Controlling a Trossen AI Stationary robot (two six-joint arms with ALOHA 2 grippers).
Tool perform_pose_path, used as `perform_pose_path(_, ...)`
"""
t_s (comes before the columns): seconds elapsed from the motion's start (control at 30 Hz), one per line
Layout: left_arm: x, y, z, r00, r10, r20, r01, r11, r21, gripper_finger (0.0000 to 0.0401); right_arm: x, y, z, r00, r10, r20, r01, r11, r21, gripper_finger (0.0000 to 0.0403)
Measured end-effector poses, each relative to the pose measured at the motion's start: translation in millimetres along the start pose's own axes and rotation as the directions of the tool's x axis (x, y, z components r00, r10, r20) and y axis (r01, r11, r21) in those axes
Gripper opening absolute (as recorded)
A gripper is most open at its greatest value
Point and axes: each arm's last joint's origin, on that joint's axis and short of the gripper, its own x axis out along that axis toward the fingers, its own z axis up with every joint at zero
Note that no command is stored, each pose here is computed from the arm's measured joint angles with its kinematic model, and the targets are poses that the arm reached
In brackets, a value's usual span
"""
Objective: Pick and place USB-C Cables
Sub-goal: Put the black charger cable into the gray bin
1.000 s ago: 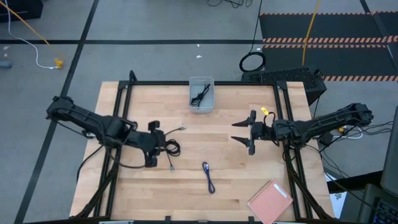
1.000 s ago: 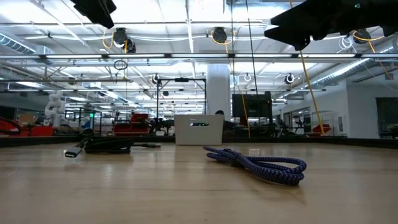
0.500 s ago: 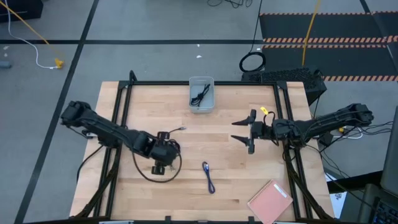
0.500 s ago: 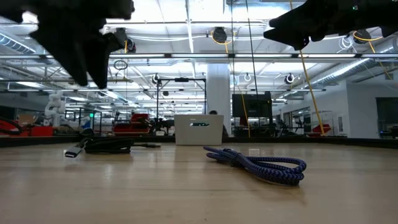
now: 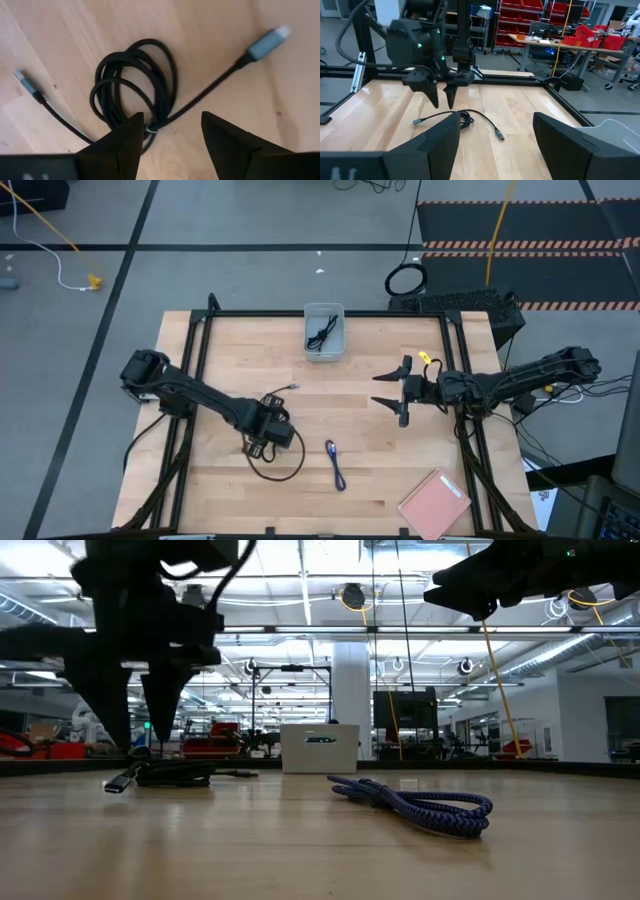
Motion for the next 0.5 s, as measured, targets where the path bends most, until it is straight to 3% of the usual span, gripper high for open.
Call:
perform_pose_path(0.2,16,10,-11,0.999,-0.001,-0.032,0.001,1.000,-0.015,0.0183,0,0,-2,1.000,0.001,-0.019,-0.001,1.000,0.005,0.0242)
perform_pose_path(0.5,36,5,-16,0.999,0.008,0.031,-0.009,0.999,0.034,0.0181,0,0,-2,1.000,0.001,-0.023,-0.001,1.000,0.012,0.0242)
